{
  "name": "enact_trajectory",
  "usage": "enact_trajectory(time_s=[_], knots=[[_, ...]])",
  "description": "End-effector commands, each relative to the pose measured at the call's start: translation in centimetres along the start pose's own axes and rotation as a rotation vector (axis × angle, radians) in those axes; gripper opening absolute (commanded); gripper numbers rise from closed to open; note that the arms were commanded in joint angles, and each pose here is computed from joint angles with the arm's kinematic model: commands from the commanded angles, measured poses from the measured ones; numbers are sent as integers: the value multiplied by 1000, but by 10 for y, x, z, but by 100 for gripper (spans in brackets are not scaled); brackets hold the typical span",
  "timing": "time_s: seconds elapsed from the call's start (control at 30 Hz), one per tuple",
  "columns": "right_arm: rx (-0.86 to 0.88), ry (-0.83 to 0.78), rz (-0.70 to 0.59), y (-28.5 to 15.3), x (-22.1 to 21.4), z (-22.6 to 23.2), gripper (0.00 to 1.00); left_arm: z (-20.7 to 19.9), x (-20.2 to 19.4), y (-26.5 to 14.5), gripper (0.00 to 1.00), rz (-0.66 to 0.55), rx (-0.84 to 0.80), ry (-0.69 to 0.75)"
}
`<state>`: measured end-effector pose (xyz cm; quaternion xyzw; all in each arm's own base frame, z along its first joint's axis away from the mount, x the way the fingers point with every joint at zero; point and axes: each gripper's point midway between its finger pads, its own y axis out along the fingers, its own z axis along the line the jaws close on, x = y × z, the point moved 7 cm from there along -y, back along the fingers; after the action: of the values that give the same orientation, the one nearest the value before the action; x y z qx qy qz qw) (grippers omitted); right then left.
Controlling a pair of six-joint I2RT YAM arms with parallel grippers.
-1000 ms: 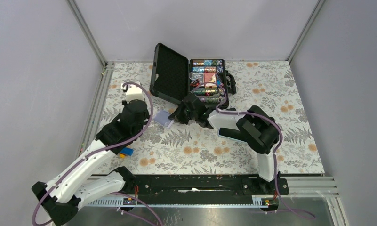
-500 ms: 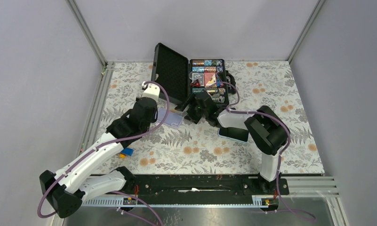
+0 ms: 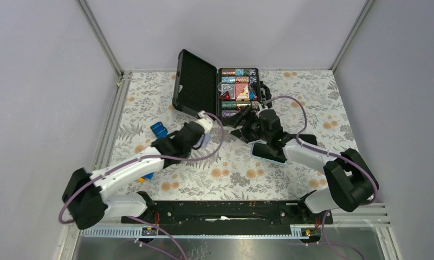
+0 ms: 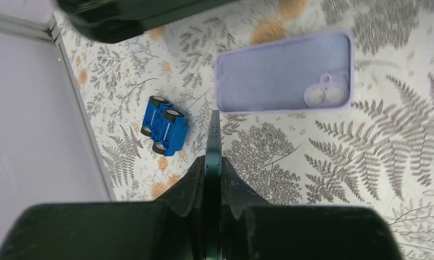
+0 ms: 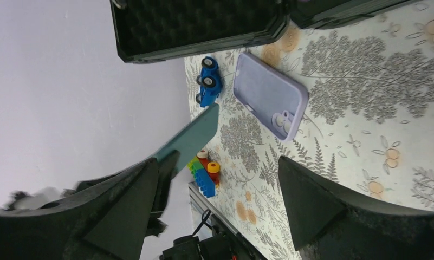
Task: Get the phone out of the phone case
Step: Place the phone at the center of the board.
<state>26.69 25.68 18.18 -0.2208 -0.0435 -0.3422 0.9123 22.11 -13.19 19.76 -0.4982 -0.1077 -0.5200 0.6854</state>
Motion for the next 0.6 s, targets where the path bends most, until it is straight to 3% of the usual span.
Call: enact_trajectory(time_s=[0.0, 0.13, 0.57], knots=[[153, 26, 85, -22, 8, 8, 86, -6, 9, 12, 0, 25, 134, 189], [212, 49, 112, -35, 8, 10, 84, -16, 3, 23, 0, 67, 141, 205], [135, 122, 27, -57, 13, -37, 82, -47, -13, 47, 0, 116, 83, 367]])
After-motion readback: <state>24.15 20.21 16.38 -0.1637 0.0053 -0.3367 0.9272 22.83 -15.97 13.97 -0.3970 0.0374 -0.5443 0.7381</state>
